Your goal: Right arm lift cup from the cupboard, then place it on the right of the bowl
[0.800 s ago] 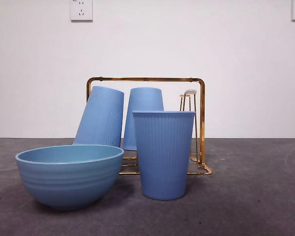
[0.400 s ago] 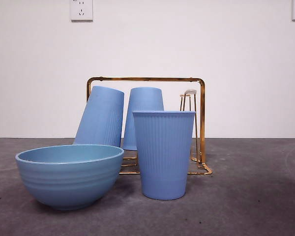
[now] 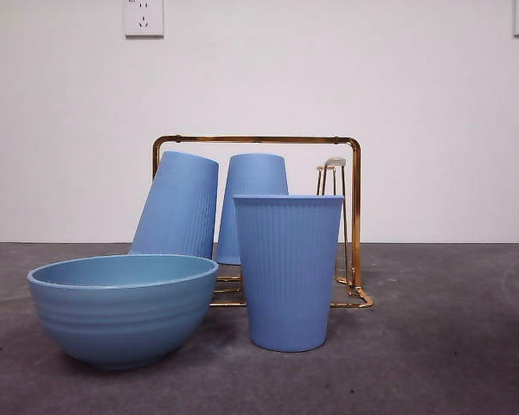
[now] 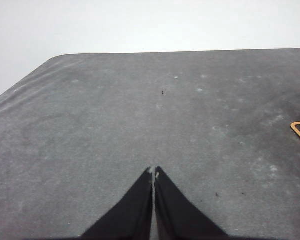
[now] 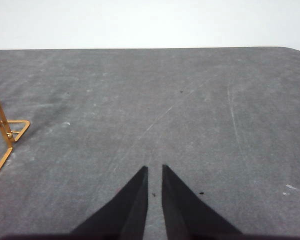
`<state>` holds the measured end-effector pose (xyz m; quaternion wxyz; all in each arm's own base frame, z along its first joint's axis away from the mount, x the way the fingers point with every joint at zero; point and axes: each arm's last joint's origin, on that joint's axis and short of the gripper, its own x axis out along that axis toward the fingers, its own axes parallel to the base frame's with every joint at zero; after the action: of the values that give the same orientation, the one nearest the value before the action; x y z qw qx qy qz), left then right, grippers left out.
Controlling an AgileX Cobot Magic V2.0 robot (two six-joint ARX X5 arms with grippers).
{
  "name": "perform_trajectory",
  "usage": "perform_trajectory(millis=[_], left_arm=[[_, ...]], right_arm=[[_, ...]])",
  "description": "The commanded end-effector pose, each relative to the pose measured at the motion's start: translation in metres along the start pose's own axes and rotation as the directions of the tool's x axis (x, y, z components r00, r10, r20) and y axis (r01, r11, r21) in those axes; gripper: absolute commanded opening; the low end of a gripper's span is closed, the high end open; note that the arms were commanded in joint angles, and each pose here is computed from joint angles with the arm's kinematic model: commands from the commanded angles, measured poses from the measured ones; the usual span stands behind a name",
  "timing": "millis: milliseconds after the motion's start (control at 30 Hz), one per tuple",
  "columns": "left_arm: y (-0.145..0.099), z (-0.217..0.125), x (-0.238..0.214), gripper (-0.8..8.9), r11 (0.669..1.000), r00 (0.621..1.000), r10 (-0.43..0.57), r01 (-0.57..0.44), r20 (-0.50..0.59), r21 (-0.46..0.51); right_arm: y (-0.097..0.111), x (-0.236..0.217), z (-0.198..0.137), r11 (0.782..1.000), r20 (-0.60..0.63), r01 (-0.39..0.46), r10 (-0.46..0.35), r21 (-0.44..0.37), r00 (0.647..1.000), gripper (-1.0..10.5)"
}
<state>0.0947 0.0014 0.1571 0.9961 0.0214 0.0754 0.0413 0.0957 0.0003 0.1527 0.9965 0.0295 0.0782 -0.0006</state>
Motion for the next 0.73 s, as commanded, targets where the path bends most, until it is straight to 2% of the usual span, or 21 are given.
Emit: perform_trajectory(millis=[33, 733], left_arm=[[-0.0004, -0.0069, 0.0018, 0.06, 1.0, 1.0, 0.0, 0.001, -0.025, 0.009], [-0.0004, -0.0069, 0.0018, 0.06, 1.0, 1.0, 0.0, 0.001, -0.025, 0.009]], right_arm=[[-0.0002, 0.0005, -0.0008, 1.0, 0.006, 0.002, -0.002, 0.0, 1.0, 0.4], [-0.0002, 0.0005, -0.0004, 1.0, 0.01, 0.001, -0.001, 0.0, 1.0, 0.4]])
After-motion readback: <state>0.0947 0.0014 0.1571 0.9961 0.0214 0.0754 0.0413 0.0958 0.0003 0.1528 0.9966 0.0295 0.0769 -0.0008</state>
